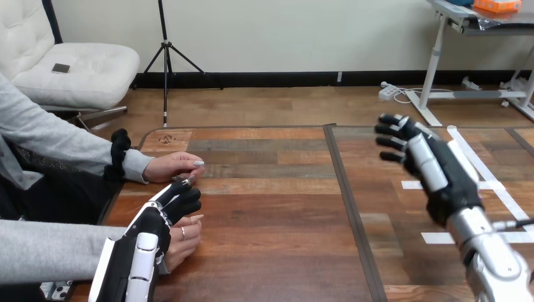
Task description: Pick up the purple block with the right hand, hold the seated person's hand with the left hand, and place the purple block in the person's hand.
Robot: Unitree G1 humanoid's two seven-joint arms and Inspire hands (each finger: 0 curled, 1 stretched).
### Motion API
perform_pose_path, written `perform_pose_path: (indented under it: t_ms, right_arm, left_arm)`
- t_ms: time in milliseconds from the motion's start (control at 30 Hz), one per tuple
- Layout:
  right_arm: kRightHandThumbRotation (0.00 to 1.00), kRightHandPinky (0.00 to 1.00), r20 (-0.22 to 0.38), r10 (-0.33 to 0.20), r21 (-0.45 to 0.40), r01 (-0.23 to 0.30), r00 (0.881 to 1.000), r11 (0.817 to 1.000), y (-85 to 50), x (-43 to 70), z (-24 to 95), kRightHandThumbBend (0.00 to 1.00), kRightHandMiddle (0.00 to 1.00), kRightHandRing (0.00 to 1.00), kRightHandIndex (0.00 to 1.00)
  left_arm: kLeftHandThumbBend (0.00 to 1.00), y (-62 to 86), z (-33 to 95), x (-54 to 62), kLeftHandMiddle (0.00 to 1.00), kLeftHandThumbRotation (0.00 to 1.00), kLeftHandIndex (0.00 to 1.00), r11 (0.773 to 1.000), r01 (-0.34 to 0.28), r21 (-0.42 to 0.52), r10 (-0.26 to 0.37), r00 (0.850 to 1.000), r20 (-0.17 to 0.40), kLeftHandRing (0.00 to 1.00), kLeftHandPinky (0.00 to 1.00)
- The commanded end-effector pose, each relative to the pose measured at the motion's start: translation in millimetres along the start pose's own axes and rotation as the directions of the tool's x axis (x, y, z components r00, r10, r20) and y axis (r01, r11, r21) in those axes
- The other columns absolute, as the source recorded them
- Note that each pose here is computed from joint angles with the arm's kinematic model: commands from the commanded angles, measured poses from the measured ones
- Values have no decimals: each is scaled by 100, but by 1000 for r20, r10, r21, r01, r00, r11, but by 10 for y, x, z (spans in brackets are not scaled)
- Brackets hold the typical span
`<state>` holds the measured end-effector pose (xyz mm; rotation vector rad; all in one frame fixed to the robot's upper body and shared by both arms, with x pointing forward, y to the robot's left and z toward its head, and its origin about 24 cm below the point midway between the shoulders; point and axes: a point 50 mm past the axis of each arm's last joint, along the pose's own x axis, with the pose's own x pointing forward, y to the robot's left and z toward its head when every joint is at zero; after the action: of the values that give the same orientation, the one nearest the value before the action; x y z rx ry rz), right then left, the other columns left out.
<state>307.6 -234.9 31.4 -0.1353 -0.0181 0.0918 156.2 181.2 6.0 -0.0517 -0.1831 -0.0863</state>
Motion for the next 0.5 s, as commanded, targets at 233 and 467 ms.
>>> perform_pose_path:
  t_ms: [233,467]
  right_arm:
    - [79,79,153,-109,-118,128,982,985,-310,507,669,73,84,85,83]
    - [76,82,126,-153,-174,173,980,969,-392,566,717,75,86,87,85]
  left_arm:
    - [56,-54,138,223,80,100,80,1000,10,0,-10,994,113,81,91]
    - [57,-46,140,236,80,100,80,1000,22,1,-22,993,117,81,91]
